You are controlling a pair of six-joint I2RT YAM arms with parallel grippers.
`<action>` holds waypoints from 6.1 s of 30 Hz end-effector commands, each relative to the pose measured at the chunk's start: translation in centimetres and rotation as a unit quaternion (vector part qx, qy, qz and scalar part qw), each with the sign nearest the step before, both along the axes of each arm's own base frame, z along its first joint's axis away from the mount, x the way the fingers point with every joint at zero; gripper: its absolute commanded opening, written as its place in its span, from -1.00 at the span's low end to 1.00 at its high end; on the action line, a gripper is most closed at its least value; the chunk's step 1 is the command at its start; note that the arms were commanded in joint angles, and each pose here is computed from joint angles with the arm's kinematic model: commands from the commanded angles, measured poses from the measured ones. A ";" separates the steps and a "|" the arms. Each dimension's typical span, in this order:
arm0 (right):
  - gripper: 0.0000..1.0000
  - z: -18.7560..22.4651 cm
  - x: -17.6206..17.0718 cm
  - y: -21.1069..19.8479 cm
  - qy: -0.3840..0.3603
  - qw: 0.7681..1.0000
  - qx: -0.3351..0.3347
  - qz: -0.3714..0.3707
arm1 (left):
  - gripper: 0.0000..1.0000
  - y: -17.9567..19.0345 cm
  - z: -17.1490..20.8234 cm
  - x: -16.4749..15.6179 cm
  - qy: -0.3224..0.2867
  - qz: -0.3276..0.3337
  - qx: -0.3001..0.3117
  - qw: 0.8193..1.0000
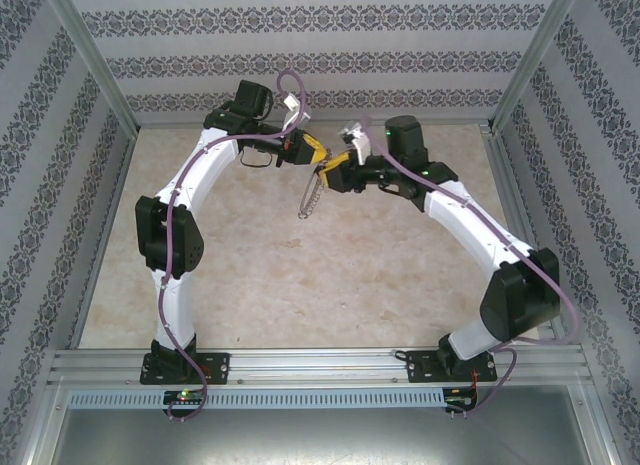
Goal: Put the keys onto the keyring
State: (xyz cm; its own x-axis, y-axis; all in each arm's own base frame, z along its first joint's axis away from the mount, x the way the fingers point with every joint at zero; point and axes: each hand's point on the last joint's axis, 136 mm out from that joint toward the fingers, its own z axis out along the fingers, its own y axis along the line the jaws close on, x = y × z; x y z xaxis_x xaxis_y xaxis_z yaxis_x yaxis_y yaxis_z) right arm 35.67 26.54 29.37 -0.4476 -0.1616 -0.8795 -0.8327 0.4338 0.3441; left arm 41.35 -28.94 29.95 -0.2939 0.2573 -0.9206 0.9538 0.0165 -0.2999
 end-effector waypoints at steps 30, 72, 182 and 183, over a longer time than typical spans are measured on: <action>-0.13 -2.4 1.6 1.0 0.019 0.993 0.120 0.012 | -1.00 -0.3 3.4 -1.2 -0.042 -0.011 -0.027 0.999; -0.28 1.0 0.8 -2.8 0.013 0.992 0.122 0.012 | -1.00 -0.3 3.5 -1.4 -0.044 -0.011 -0.029 0.999; -1.00 0.4 2.1 -0.1 -0.048 0.948 -0.279 0.147 | -0.57 0.9 -0.1 -0.8 0.011 -0.020 -0.022 0.999; -1.00 0.4 2.1 -0.1 -0.048 0.948 -0.278 0.147 | -0.57 0.7 -0.1 -0.8 0.014 -0.023 -0.022 0.999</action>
